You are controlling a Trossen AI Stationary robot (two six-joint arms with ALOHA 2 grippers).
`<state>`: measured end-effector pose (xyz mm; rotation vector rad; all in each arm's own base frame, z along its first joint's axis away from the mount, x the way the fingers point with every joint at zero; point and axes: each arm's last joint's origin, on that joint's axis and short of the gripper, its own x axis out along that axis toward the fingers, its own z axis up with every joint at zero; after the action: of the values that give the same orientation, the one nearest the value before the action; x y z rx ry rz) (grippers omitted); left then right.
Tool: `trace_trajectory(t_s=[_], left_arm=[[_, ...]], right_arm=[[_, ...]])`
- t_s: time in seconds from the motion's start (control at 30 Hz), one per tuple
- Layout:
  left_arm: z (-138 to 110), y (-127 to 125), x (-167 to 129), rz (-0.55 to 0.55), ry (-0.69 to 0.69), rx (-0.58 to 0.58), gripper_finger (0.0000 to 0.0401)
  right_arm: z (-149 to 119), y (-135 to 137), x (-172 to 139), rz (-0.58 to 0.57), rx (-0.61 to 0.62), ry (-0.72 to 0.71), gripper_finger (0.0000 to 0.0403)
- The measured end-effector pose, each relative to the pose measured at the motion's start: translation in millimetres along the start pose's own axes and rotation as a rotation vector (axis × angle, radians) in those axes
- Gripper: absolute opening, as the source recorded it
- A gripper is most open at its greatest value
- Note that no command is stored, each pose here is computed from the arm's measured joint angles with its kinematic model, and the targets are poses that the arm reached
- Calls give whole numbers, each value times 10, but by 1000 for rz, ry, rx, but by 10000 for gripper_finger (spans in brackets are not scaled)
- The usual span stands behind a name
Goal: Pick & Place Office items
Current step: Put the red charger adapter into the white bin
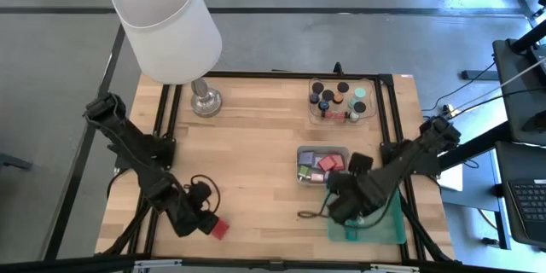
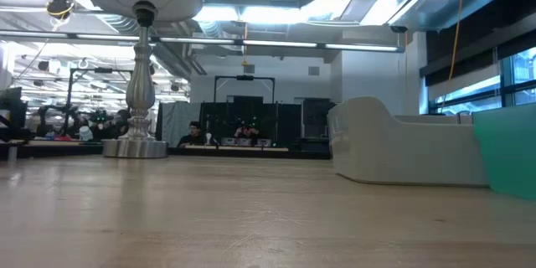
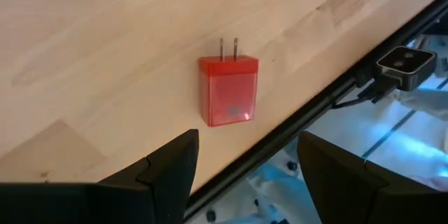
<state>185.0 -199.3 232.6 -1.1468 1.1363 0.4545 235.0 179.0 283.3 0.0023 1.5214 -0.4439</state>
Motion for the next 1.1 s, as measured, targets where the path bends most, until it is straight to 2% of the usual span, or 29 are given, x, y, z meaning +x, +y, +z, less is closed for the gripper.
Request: trace_trajectory(t_s=[0.13, 0.4, 0.7, 0.83, 1.1], left_arm=[[-99, -4, 112, -18, -53, 15, 239], [-146, -25, 439, 12, -95, 56, 254], [-210, 38, 878, 107, -69, 32, 282], [-236, 36, 1017, 109, -64, -10, 283], [-238, 32, 1062, 93, -81, 1, 282]], right_arm=[[144, -230, -49, -15, 8, -61, 345], [343, -500, -35, -21, -20, -60, 345], [454, -586, 0, -11, -59, -64, 346], [486, -592, 6, 0, -78, -77, 346], [541, -621, 19, 12, -97, -91, 346]])
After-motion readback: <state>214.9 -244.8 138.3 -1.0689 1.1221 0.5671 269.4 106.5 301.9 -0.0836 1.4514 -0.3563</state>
